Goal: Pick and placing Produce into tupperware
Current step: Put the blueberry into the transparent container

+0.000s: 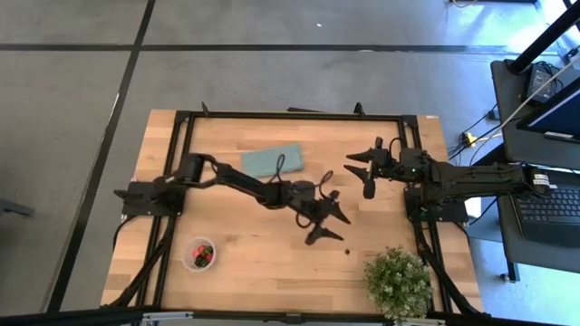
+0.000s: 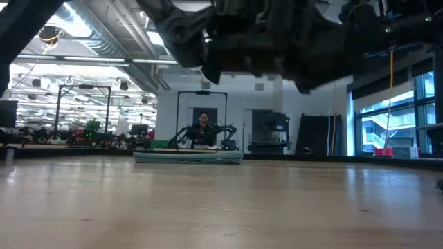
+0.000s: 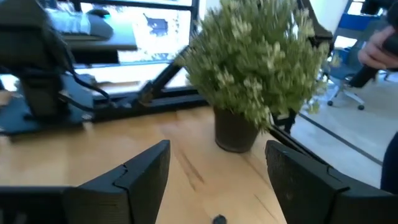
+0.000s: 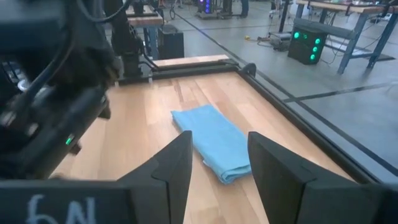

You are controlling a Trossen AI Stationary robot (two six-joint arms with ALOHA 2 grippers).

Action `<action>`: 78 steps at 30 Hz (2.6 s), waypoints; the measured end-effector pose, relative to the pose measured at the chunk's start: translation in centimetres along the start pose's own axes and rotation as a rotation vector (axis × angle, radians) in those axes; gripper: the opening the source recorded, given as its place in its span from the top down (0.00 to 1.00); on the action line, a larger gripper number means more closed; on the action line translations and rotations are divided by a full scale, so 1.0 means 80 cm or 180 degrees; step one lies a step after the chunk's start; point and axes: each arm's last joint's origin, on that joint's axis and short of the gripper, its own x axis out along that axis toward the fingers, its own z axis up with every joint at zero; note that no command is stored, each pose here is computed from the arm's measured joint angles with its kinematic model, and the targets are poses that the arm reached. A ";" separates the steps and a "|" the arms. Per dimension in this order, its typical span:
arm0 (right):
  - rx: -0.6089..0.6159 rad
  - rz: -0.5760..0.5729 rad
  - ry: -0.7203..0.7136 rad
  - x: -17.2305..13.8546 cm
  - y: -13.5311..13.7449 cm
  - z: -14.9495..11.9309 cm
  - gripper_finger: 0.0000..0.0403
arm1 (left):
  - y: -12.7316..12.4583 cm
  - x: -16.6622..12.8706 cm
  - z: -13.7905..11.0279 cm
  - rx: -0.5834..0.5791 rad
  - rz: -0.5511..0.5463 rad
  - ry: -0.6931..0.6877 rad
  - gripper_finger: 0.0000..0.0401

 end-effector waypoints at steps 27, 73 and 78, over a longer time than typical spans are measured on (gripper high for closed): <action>0.0084 -0.0001 0.0090 0.000 0.000 -0.003 0.61 | -0.046 0.079 -0.079 -0.0183 0.0335 -0.0003 0.37; 0.0119 0.0050 0.0201 0.000 0.002 -0.008 0.61 | -0.052 0.089 -0.121 -0.0394 0.0633 0.0453 0.37; 0.0119 0.0050 0.0201 0.000 0.002 -0.008 0.61 | -0.059 0.092 -0.121 -0.0378 0.0622 0.0481 0.40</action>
